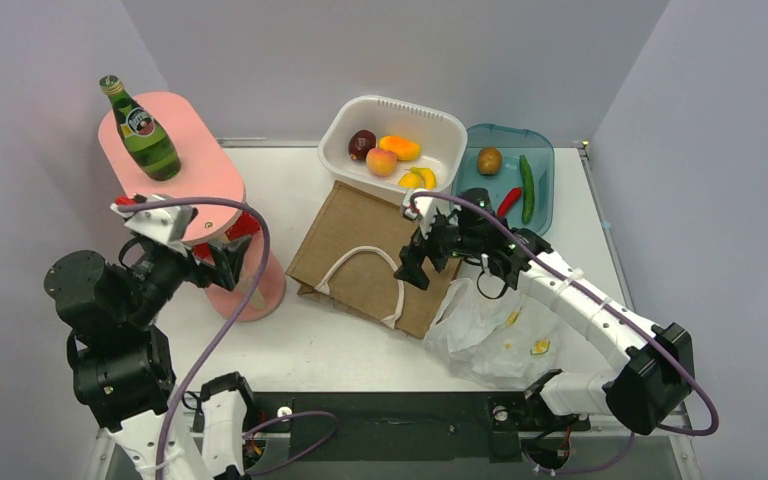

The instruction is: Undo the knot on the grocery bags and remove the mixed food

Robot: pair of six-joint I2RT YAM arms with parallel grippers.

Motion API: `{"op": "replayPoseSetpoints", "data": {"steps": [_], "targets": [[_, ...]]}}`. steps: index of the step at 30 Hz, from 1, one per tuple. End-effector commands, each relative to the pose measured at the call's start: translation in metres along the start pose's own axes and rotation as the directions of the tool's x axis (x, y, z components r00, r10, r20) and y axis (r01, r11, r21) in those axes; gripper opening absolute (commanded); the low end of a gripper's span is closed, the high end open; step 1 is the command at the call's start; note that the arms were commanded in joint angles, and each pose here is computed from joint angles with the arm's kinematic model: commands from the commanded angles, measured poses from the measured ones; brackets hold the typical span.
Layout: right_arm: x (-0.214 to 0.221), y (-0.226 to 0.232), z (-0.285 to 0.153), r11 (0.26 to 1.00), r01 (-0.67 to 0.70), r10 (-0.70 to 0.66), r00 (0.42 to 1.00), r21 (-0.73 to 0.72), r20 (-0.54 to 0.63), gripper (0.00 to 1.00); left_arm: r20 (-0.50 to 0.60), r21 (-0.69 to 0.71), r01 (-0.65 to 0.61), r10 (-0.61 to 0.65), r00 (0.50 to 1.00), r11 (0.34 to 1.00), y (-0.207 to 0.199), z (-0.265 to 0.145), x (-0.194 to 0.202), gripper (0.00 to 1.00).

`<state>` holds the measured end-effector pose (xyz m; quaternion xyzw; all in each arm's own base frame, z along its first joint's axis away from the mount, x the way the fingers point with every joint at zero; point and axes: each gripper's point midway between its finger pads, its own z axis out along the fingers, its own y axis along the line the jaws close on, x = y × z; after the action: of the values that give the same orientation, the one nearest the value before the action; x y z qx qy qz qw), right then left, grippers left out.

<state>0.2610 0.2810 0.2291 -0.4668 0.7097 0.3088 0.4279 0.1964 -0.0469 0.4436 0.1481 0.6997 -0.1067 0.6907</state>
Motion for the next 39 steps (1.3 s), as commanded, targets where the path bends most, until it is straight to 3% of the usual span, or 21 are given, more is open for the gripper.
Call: {"op": "replayPoseSetpoints", "data": {"steps": [1,8,13,19,31,36,38,39], "targets": [[0.040,0.006,-0.005,0.995,0.099,-0.097,0.985,0.007,-0.144,0.95,-0.175,0.212,-0.022,0.060,0.983,0.977,-0.037,-0.016,0.056,0.97],[0.058,0.025,0.024,0.967,0.217,-0.185,0.958,0.135,-0.219,0.93,-0.316,0.299,0.046,0.053,0.947,0.953,-0.044,-0.019,0.108,0.97],[0.065,0.050,0.050,0.939,0.299,-0.266,0.945,0.172,-0.190,0.94,-0.283,0.326,-0.007,0.105,0.954,0.945,-0.044,-0.017,0.114,0.97],[0.083,0.077,0.088,0.873,0.454,-0.413,0.882,0.175,-0.227,0.97,-0.254,0.322,-0.019,0.106,0.962,0.947,-0.041,-0.010,0.112,0.97],[0.108,0.047,0.122,0.689,0.639,-0.529,0.766,0.342,-0.365,0.97,-0.219,0.295,-0.046,0.114,0.969,0.954,-0.038,-0.010,0.103,0.97],[0.095,0.031,0.121,0.641,0.646,-0.519,0.763,0.415,-0.386,0.83,-0.199,0.287,-0.071,0.132,0.971,0.955,-0.037,-0.009,0.097,0.97],[0.092,0.023,0.120,0.634,0.641,-0.503,0.767,0.432,-0.400,0.63,-0.186,0.280,-0.076,0.131,0.974,0.957,-0.034,-0.006,0.093,0.97],[0.094,0.018,0.118,0.642,0.635,-0.484,0.770,0.429,-0.415,0.41,-0.172,0.270,-0.077,0.127,0.977,0.960,-0.032,-0.004,0.089,0.97]]}}
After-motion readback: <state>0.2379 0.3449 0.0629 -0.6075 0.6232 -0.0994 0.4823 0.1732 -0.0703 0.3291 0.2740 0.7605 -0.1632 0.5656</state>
